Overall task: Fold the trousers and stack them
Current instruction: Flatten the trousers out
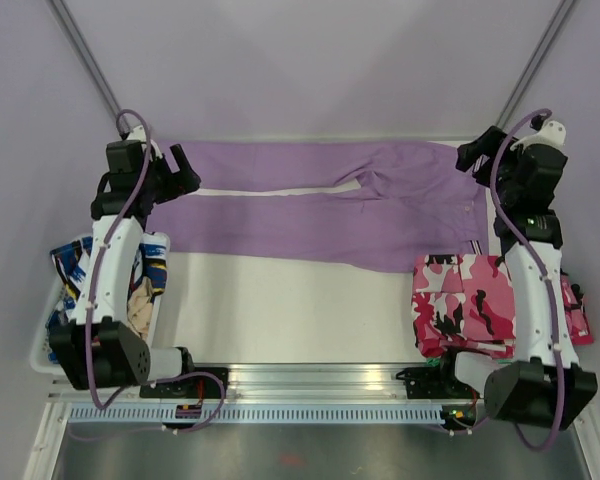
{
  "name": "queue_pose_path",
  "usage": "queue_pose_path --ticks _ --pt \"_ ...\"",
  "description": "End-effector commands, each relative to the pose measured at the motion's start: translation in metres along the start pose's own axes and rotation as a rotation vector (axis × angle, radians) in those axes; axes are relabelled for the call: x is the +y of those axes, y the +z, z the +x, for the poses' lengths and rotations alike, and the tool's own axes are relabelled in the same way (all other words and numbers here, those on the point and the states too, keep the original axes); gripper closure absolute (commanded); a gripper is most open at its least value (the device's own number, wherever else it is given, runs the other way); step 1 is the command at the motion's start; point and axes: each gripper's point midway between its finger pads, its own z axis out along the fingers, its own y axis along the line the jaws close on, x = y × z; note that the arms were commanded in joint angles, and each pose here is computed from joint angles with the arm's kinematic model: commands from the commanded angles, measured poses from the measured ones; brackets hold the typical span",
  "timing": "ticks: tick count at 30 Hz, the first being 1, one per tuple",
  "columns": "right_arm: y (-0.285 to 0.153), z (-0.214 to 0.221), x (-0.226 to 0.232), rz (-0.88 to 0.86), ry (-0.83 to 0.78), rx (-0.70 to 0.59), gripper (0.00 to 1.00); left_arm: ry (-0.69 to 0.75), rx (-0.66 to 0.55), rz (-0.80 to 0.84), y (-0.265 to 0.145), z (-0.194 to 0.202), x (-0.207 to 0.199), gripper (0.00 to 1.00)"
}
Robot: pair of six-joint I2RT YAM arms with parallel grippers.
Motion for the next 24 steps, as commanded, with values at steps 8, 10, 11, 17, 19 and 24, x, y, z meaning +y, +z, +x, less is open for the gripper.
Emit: queue_pose_path --ticks 8,10,11,17,19,24 --pt "-0.068 -0.023 0.046 -0.214 -0.033 -0.074 0.93 -0.085 -0.111 0.141 -0.086 -0.011 -0.037 0.00" --pt "-0.073 -0.015 0.049 -0.238 -0.027 -0.063 1.00 -0.103 -0.084 0.145 -0.089 0.006 -0.035 0.00" --pt "-0.074 -0.012 0.049 -0.242 -0.021 -0.056 1.00 -0.101 -0.106 0.157 -0.100 0.008 -0.037 0.00" --pt "-0.065 0.004 0.059 -0.277 0.019 0.004 0.42 -0.103 -0.134 0.141 -0.116 0.024 -0.031 0.00" --pt "-0.057 0.008 0.067 -0.309 0.069 0.026 0.24 -0.094 -0.160 0.136 -0.119 0.018 -0.031 0.00" --pt "-0.057 0.017 0.089 -0.407 0.109 0.118 0.15 -0.107 -0.207 0.104 -0.096 -0.004 -0.025 0.00"
